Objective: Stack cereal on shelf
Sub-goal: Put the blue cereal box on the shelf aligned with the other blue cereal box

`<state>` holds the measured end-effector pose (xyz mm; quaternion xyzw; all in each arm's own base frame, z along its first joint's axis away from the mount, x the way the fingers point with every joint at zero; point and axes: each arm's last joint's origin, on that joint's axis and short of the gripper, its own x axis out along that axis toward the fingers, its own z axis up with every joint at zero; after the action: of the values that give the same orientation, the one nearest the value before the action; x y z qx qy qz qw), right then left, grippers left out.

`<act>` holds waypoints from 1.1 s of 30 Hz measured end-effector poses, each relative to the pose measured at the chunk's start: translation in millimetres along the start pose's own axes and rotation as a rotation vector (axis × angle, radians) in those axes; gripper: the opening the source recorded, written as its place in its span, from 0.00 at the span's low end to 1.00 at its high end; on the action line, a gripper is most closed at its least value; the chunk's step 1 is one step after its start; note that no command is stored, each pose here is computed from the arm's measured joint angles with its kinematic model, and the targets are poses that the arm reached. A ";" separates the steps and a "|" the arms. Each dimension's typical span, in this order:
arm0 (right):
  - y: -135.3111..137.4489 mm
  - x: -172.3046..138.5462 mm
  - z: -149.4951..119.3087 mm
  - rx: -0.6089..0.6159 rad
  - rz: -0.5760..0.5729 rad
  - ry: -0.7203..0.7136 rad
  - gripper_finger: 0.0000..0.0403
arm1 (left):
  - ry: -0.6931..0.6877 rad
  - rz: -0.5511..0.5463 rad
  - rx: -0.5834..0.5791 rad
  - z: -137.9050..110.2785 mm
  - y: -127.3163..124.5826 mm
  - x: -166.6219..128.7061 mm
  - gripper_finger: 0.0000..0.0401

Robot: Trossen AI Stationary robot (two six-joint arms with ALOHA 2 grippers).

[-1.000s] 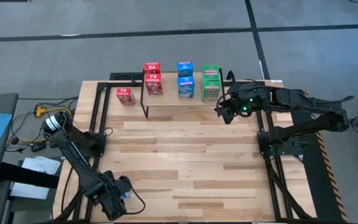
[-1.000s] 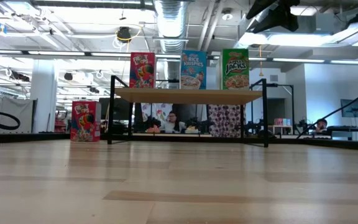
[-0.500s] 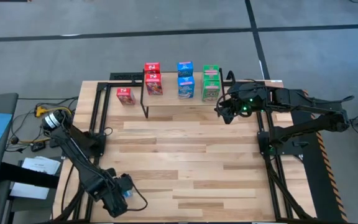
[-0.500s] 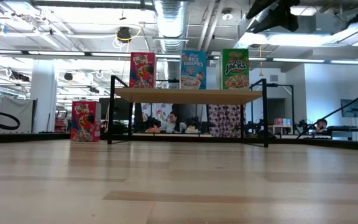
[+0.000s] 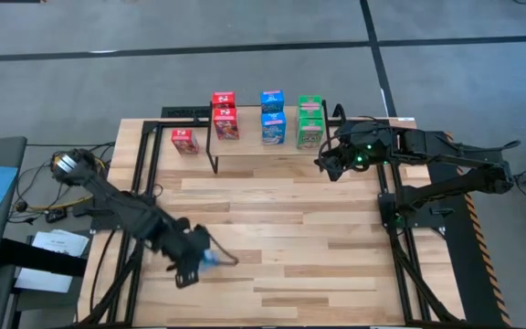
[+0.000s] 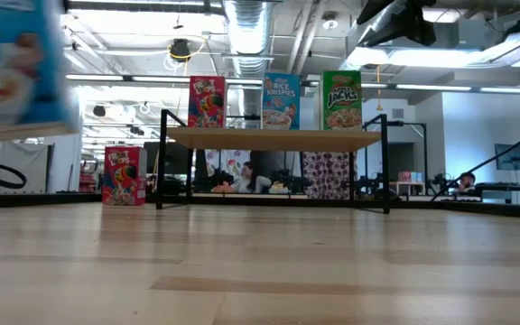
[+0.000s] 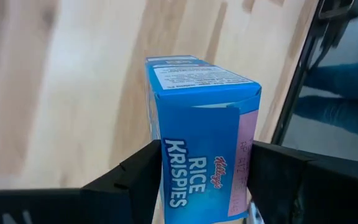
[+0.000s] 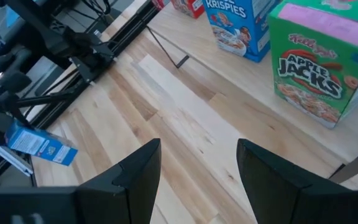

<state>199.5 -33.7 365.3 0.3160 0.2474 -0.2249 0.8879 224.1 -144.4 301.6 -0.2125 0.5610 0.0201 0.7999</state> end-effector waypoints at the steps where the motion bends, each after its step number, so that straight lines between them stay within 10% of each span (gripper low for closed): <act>1: -0.1 0.0 -0.3 0.005 0.000 0.004 0.58 | -0.015 -0.002 0.008 3.8 4.1 -3.2 0.47; 33: 16.5 -2.4 14.3 -0.044 0.238 -0.100 0.58 | -0.269 0.062 0.283 73.5 81.6 -36.4 0.47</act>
<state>211.1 -31.2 383.8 0.3121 0.1683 -0.1282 0.9262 253.9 -36.1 329.3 -0.0758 0.4524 -0.0063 0.8886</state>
